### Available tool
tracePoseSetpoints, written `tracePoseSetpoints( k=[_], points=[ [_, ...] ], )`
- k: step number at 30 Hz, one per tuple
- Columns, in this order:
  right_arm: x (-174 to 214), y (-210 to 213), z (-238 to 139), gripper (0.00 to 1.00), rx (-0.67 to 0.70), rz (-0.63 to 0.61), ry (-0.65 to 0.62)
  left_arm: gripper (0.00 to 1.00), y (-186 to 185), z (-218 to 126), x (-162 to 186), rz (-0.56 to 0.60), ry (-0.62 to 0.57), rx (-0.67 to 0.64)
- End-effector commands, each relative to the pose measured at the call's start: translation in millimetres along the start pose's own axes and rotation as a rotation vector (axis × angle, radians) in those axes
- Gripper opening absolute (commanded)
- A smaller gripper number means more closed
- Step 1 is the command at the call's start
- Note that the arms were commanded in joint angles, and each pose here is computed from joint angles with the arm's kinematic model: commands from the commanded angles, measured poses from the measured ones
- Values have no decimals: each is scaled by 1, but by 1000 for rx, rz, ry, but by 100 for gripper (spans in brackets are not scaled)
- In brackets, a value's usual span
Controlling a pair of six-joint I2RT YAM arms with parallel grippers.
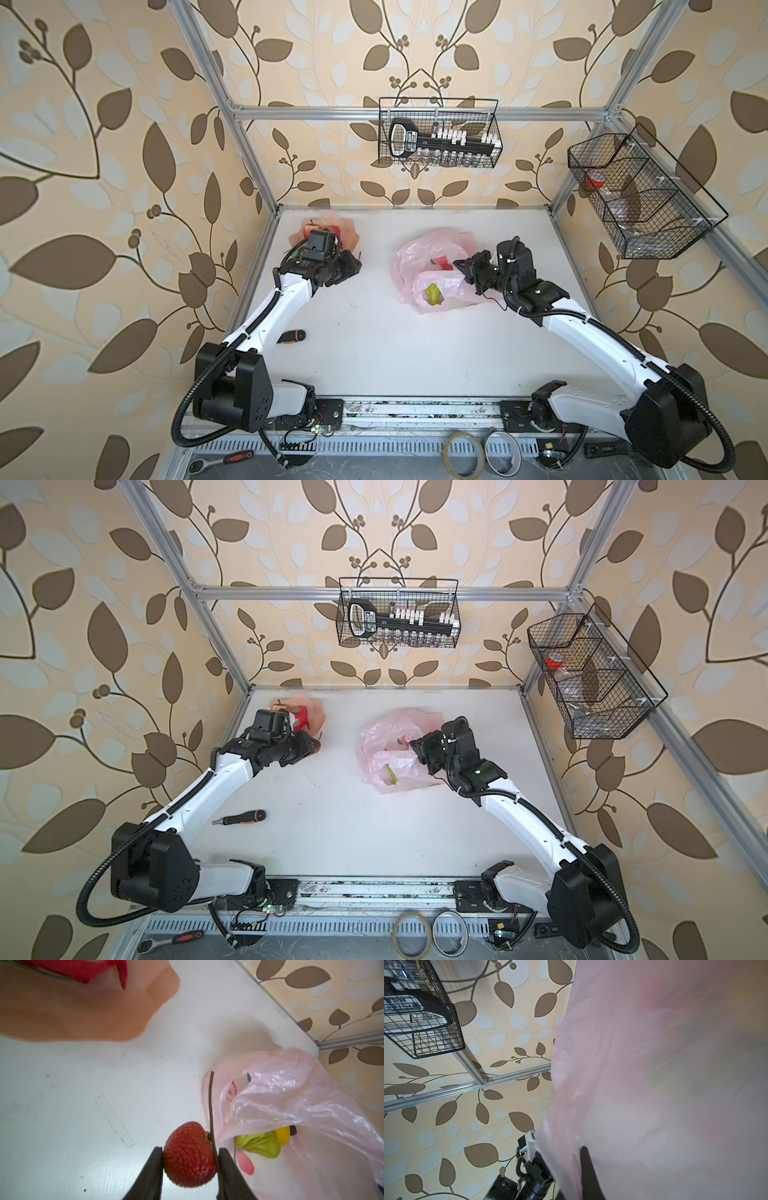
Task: Place the fruits into the plastic bag
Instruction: 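Lift the strawberry with the left gripper and carry it toward the bag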
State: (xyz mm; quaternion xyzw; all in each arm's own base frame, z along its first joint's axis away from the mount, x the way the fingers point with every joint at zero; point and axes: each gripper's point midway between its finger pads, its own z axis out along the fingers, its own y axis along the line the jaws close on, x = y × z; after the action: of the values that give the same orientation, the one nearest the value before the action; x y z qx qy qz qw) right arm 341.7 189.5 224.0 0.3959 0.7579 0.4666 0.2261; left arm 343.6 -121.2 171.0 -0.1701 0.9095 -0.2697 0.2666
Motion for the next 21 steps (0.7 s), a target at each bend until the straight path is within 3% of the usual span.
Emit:
tracePoseSetpoints(
  k=[1,7,17,21],
  points=[
    [-2,-4,-2,0,3,29,-12,33,-28,0,28,-12,59,149],
    [-2,-4,-2,0,4,27,-12,32,-38,9,63,28,114,187],
    [-3,-6,-4,0,11,26,-21,29,-68,21,74,157,175,237],
    [-3,-6,-4,0,11,25,-24,28,-91,25,81,264,199,248]
  ],
)
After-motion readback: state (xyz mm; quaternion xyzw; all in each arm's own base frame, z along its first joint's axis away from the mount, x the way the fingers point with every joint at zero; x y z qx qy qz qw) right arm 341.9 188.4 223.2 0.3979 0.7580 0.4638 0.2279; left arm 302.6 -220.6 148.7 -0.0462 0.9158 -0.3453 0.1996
